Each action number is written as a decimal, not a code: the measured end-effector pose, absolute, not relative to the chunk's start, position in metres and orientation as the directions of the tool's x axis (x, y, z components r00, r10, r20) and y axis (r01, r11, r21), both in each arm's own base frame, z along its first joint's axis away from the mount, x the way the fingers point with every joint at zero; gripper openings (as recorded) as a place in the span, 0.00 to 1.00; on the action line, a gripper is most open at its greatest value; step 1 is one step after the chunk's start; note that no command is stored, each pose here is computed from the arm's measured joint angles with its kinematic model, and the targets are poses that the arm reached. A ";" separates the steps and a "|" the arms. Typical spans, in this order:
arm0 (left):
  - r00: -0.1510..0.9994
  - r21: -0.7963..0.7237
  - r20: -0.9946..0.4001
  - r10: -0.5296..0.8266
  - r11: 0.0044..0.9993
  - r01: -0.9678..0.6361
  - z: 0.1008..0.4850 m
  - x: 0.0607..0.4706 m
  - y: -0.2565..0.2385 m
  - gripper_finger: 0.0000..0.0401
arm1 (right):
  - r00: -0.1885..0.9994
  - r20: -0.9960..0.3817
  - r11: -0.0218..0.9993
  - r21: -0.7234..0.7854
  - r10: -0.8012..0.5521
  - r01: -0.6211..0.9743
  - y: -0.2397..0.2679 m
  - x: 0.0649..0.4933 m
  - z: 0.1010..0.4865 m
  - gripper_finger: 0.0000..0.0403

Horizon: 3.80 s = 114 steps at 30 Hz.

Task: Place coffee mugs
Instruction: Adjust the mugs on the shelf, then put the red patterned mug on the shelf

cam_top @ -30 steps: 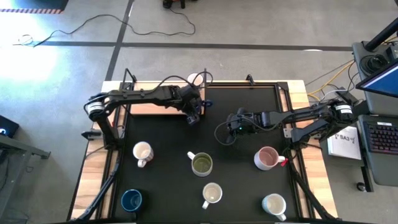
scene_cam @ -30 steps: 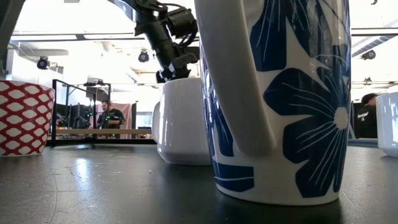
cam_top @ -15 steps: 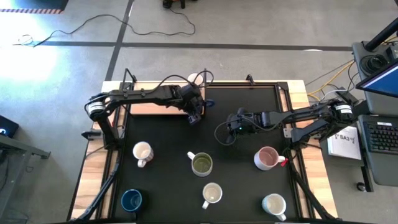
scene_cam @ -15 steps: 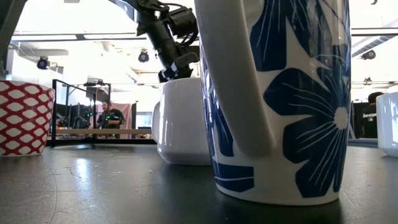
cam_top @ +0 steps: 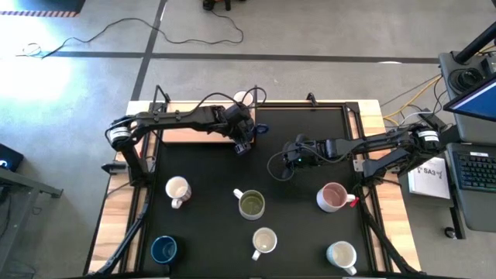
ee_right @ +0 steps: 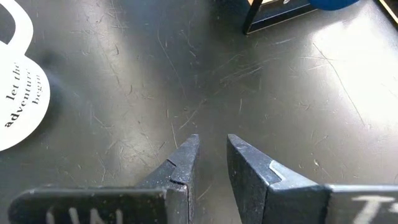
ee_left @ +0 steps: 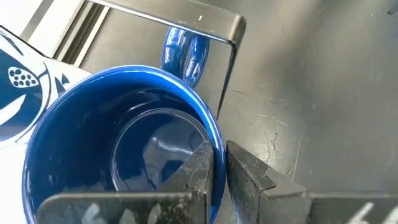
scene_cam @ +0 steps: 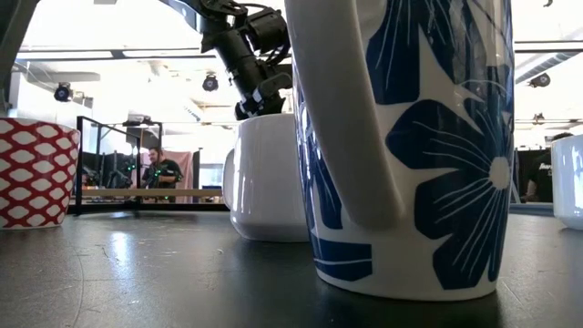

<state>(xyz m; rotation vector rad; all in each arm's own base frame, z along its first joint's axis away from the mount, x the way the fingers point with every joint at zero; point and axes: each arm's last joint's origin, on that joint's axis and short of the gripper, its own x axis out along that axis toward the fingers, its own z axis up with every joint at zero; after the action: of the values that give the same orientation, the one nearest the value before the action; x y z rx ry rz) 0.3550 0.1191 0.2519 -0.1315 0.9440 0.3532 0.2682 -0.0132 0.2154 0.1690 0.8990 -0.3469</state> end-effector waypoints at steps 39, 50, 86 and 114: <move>0.510 0.038 -0.838 0.196 0.952 -0.304 0.299 0.328 0.024 0.24 | 0.506 -0.834 0.926 -0.017 -0.222 0.377 -0.013 0.262 0.211 0.17; 0.638 0.007 -0.729 0.248 0.935 -0.355 0.269 0.297 -0.048 0.24 | 0.564 -0.795 0.942 -0.030 -0.225 0.334 -0.012 0.241 0.224 0.17; 0.209 -0.028 -0.961 0.179 0.692 -0.721 0.260 0.174 -0.117 0.24 | 0.700 -0.647 0.801 0.227 -0.302 0.554 -0.013 0.181 0.196 0.17; 0.158 0.008 -0.969 0.188 0.668 -0.744 0.231 0.173 -0.108 0.01 | 0.699 -0.648 0.799 0.228 -0.302 0.557 -0.013 0.181 0.195 0.17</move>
<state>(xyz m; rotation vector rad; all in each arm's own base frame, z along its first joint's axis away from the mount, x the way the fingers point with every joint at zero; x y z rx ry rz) 0.1733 -0.1077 0.2313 -0.5468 1.2429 0.7157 0.1813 -0.0126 0.1953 0.4317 0.6328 -0.4952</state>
